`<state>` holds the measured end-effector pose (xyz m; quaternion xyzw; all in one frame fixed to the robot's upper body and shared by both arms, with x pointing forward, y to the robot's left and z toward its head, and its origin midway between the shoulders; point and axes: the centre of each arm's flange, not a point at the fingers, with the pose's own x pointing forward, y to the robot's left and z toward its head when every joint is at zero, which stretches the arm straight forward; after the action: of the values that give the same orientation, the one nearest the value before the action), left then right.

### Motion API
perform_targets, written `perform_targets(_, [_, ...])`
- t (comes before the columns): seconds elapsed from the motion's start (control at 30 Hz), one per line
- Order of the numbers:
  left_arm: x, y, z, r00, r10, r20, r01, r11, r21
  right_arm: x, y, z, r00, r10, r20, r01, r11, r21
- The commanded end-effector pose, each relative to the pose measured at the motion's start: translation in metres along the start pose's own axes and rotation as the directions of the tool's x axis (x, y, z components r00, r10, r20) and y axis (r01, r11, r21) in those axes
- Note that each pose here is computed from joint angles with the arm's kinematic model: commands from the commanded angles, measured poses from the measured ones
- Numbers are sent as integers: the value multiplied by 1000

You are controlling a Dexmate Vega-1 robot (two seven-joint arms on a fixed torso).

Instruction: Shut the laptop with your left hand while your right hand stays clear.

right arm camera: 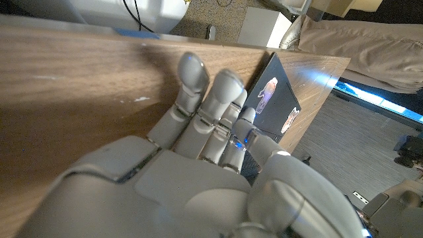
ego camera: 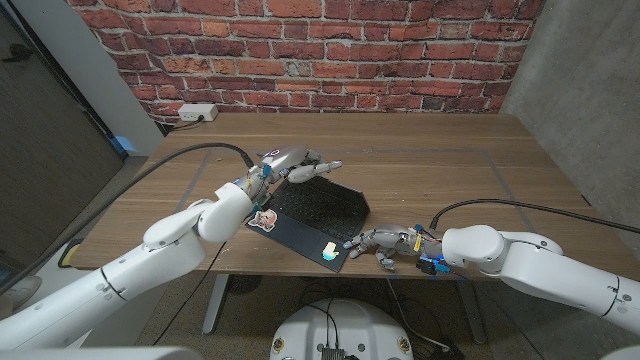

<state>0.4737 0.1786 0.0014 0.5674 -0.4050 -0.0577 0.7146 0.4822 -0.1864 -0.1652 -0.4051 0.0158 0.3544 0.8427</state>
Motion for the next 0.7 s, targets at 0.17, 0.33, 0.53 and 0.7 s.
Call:
perform_targets(0.17, [-25, 8, 14, 1000, 14, -3, -14, 1000, 3, -4, -3, -2, 1000, -20, -3, 20, 1000, 4])
perform_targets(0.33, [-35, 4, 14, 1000, -14, -22, 14, 1000, -2, -6, -3, -3, 999, -31, -8, 31, 999, 15])
perform_targets(0.53, [-45, -1, 9, 997, -46, -60, 46, 999, -1, -11, -6, -3, 998, -61, -19, 62, 997, 35])
perform_targets(0.7, [-51, -3, 5, 995, -61, -81, 61, 998, -2, -22, -12, -7, 994, -106, -40, 108, 992, 59])
